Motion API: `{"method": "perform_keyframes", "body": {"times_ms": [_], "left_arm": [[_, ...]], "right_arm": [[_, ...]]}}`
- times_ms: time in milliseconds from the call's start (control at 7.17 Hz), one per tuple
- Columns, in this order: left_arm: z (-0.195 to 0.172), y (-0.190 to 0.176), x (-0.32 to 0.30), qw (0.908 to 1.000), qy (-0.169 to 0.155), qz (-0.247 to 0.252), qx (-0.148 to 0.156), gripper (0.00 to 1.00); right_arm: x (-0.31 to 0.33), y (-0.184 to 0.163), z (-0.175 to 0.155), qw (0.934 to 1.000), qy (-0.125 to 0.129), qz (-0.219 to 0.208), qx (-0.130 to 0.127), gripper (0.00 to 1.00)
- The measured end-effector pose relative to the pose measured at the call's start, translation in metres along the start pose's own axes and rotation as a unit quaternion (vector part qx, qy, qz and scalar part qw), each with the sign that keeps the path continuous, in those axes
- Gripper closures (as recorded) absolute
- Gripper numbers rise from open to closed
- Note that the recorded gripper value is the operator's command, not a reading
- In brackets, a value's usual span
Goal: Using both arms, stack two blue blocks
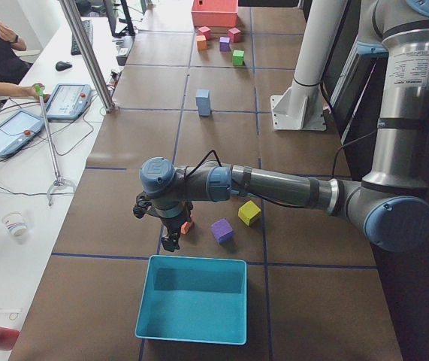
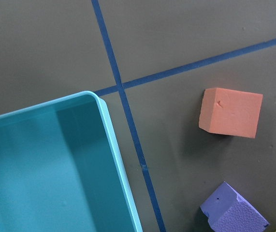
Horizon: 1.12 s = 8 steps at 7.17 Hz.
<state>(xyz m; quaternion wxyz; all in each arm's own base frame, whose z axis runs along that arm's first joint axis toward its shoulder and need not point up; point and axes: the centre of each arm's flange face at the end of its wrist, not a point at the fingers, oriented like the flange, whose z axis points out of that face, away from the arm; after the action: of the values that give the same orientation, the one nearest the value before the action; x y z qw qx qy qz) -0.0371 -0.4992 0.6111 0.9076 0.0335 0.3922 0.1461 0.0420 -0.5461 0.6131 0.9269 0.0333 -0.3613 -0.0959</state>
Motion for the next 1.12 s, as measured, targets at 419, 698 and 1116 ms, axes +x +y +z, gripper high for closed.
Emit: {"method": "perform_keyframes", "body": {"times_ms": [419,698,1116], "left_arm": [[0.0058,0.0062,-0.0045,0.9999,0.005,0.007,0.011,0.0],[0.0033,0.0013,-0.0019,0.9998,0.006,0.012,0.014,0.0],[-0.0012,-0.0031,0.002,0.9996,0.003,0.021,0.018,0.0]], "right_arm": [[-0.0012,0.0059,0.0031,1.0,-0.002,-0.004,-0.002,0.0],[0.0012,0.007,0.0062,1.0,-0.001,-0.001,-0.005,0.0],[0.0065,0.0082,0.0123,0.9999,-0.001,0.006,-0.012,0.0]]}}
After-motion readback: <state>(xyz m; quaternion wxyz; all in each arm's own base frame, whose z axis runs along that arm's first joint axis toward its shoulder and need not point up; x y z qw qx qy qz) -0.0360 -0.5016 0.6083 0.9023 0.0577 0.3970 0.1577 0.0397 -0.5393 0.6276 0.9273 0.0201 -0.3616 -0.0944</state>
